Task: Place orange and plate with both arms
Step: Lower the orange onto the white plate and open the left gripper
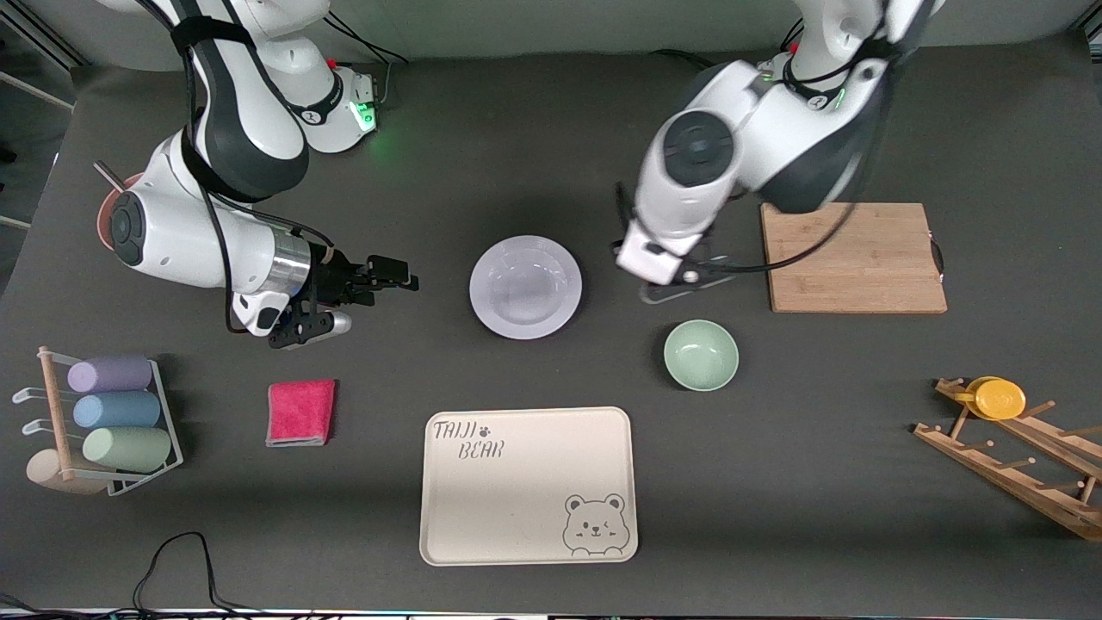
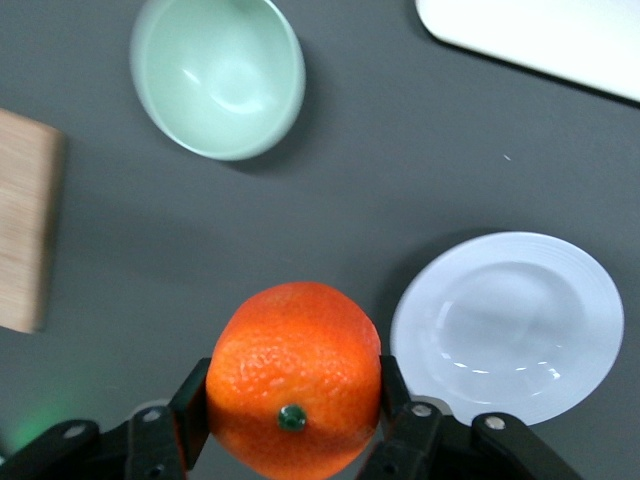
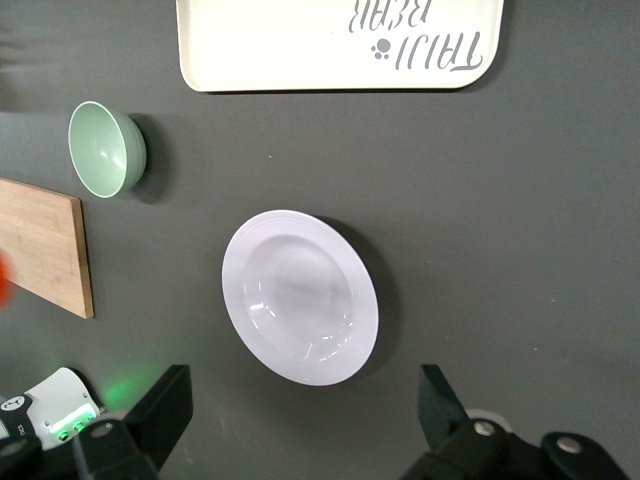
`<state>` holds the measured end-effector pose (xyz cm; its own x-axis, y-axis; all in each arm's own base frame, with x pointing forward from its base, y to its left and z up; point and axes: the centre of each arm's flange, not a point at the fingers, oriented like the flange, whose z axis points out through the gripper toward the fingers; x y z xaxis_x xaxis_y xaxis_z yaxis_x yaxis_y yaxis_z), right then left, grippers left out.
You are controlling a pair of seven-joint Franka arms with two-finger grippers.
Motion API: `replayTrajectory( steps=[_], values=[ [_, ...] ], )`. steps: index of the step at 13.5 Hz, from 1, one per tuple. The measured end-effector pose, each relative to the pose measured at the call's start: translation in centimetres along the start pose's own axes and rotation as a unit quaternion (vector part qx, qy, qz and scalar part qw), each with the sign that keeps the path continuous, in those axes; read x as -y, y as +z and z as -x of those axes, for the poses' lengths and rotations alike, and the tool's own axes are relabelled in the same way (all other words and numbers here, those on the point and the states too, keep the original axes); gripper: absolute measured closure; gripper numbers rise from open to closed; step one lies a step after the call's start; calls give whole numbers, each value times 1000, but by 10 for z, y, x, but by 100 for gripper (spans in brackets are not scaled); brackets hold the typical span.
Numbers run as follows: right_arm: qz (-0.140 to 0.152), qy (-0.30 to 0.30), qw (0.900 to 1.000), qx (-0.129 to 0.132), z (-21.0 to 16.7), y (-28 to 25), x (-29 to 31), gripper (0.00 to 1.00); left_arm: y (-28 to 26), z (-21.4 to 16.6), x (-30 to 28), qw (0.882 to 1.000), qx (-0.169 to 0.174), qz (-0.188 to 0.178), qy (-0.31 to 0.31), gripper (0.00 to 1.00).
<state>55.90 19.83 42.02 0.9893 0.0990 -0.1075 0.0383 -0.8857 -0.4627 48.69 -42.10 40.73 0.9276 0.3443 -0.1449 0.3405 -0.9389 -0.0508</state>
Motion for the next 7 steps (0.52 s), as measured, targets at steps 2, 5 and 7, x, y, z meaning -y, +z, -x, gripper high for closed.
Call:
replayTrajectory(
  steps=[2, 5, 7],
  values=[
    [-12, 7, 1000, 1, -1, 2, -1, 0, 47, 34, -42, 1000, -2, 9, -16, 31],
    [-17, 11, 1000, 4, -2, 6, -2, 0, 106, 73, -85, 999, -2, 34, -28, 31],
    [-17, 0, 1000, 4, -2, 6, -3, 0, 146, 90, -104, 998, -12, 47, -34, 31]
  ],
)
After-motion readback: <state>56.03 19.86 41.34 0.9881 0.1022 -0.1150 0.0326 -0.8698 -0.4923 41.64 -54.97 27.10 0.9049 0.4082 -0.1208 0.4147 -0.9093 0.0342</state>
